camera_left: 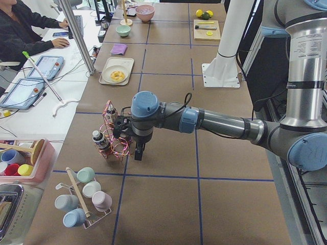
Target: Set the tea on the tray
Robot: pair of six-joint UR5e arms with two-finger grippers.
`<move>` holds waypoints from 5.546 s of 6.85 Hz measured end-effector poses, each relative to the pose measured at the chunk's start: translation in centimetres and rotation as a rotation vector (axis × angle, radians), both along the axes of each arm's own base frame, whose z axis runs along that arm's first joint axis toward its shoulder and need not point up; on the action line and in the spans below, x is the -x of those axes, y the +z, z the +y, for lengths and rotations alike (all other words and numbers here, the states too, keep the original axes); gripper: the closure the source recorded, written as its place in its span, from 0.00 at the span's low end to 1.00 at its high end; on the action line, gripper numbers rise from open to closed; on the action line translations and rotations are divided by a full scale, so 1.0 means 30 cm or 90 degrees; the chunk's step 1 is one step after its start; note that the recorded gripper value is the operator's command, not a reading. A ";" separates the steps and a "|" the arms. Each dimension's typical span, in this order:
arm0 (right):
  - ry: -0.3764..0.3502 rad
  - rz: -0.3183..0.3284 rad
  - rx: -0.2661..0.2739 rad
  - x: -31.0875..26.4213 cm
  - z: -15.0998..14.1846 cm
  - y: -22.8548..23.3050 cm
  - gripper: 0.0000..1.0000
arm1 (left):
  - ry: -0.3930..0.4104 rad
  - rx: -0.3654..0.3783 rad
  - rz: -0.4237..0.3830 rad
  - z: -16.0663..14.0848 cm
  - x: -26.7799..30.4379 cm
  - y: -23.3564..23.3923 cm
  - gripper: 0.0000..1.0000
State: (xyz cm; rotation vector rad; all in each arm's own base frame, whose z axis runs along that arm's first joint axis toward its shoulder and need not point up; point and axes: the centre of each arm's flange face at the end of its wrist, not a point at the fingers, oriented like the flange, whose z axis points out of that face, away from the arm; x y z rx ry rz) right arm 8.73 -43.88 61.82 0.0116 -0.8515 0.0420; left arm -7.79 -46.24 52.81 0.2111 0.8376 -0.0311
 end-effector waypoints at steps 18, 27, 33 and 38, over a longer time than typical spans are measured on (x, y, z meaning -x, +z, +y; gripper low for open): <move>0.018 0.000 -0.013 -0.001 -0.058 -0.059 0.00 | -0.302 -0.224 -0.029 -0.121 -0.708 -0.066 0.14; 0.018 0.001 -0.016 -0.002 -0.070 -0.064 0.00 | -0.294 -0.223 -0.030 -0.129 -0.728 -0.060 0.32; 0.019 0.001 -0.017 -0.002 -0.070 -0.068 0.00 | -0.287 -0.225 -0.018 -0.133 -0.736 -0.083 1.00; 0.020 0.000 -0.018 -0.004 -0.069 -0.073 0.00 | -0.255 -0.225 0.015 -0.109 -0.726 -0.137 1.00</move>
